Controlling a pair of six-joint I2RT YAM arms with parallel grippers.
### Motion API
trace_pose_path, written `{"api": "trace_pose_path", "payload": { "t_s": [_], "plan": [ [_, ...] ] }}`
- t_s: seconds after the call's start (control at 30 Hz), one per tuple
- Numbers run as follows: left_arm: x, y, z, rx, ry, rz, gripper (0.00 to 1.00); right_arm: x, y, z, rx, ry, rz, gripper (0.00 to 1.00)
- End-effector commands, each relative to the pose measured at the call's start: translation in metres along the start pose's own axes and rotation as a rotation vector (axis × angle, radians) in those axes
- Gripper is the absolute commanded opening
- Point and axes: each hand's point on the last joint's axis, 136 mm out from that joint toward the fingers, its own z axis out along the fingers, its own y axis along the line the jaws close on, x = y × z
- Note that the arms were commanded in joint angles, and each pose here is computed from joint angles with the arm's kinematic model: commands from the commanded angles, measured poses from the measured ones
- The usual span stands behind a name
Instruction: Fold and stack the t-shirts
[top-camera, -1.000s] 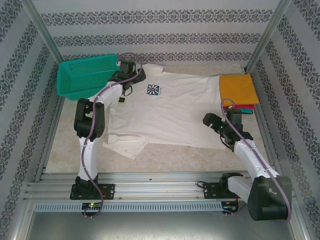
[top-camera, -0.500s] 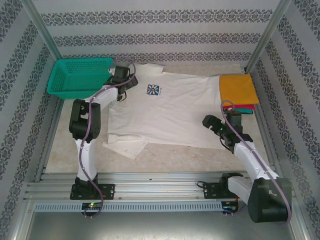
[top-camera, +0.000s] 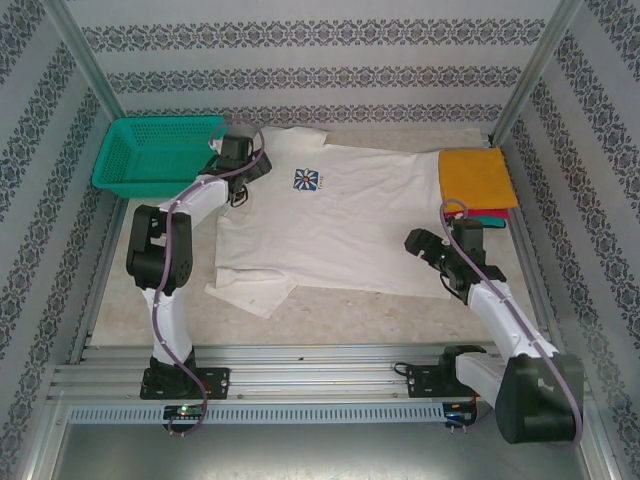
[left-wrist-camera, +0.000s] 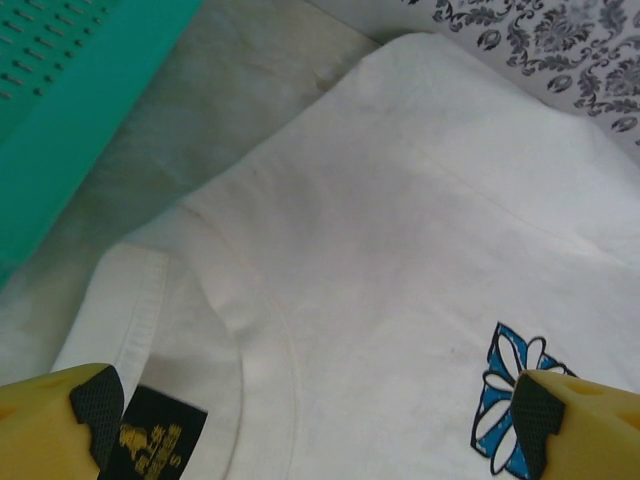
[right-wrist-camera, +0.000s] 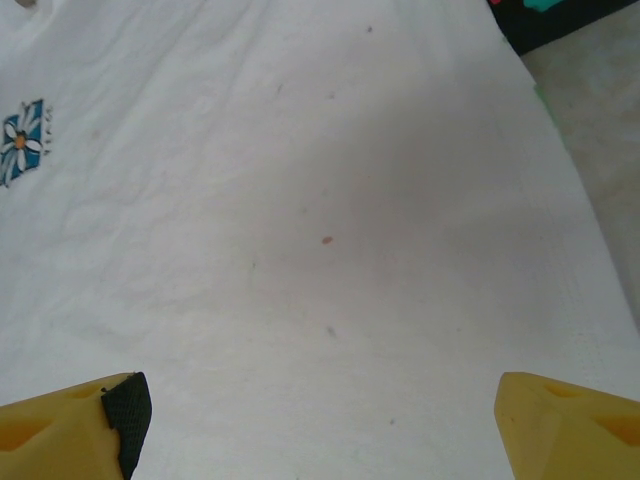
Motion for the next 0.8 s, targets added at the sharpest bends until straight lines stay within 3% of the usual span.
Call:
{"api": "trace_pose_path", "payload": {
  "t_s": [0.0,0.2,0.4,0.77],
  "plan": [
    [-0.002,-0.031,-0.031,0.108,-0.031,0.040,1.00,-0.022,0.010,0.012,0.021,0.004,-0.096,0.89],
    [0.062,-0.043,-0.052,0.188,0.070,0.042,1.00,-0.052,0.022,0.072,0.038,0.092,-0.083,0.89],
    [0.116,-0.023,-0.042,0.183,0.183,-0.016,1.00,-0.075,0.020,0.133,0.067,0.174,-0.030,0.90],
    [0.164,0.019,-0.028,0.091,0.286,-0.135,1.00,-0.086,0.004,0.184,0.139,0.249,0.056,0.89]
  ]
}}
